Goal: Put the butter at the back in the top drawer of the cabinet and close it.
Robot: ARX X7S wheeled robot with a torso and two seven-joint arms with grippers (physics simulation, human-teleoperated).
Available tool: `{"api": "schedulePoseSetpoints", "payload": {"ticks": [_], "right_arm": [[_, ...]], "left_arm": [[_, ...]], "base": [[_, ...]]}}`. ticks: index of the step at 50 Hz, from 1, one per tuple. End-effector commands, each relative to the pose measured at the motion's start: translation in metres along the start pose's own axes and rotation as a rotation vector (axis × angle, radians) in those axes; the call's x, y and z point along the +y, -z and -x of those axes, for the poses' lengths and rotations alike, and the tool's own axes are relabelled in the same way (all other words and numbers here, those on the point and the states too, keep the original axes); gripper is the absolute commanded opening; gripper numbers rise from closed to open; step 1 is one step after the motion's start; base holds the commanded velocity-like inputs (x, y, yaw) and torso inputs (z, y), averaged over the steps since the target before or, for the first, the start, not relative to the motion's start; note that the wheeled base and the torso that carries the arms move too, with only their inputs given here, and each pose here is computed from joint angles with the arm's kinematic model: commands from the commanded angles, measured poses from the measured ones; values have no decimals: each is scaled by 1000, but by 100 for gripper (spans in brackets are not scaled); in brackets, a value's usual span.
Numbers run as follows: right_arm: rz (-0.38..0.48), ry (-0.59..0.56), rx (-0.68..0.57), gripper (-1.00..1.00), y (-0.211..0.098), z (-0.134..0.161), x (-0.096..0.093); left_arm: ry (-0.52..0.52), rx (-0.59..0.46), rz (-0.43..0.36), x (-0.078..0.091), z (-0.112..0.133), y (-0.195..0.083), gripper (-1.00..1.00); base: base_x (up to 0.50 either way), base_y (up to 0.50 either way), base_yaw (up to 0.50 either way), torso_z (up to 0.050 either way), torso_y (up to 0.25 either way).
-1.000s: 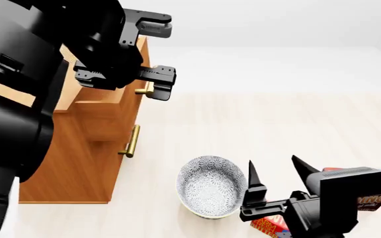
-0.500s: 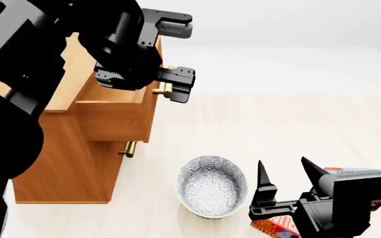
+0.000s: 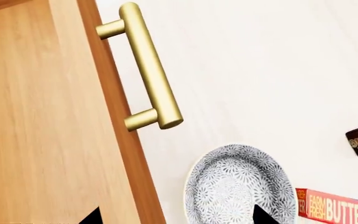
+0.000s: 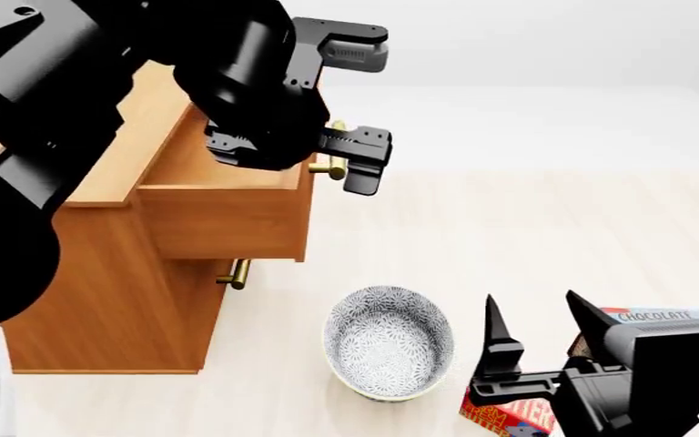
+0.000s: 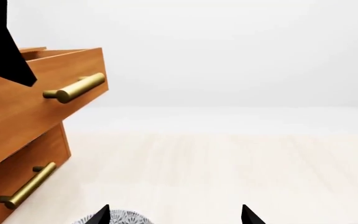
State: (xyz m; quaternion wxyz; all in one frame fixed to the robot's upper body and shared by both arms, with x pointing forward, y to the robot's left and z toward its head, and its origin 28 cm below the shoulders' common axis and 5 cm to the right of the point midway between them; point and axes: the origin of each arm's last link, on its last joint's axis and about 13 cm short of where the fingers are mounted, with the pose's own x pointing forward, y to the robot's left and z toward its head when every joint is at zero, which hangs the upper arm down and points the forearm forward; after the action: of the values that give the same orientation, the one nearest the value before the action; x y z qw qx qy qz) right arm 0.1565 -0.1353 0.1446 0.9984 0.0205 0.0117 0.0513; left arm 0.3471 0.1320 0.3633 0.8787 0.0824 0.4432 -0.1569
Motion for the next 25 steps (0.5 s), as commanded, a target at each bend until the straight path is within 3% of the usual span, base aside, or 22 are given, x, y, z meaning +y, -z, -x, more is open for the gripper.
{"api": "schedulePoseSetpoints", "payload": {"ticks": [1, 25], "right_arm": [[-6, 6, -3, 100, -1, 2, -2], [-18, 24, -12, 100, -2, 5, -7]], "left_arm": [[112, -11, -13, -19, 6, -1, 100], [233, -100, 19, -30, 4, -6, 100]], "base": [[0, 0, 0, 0, 0], [0, 0, 0, 0, 0]]}}
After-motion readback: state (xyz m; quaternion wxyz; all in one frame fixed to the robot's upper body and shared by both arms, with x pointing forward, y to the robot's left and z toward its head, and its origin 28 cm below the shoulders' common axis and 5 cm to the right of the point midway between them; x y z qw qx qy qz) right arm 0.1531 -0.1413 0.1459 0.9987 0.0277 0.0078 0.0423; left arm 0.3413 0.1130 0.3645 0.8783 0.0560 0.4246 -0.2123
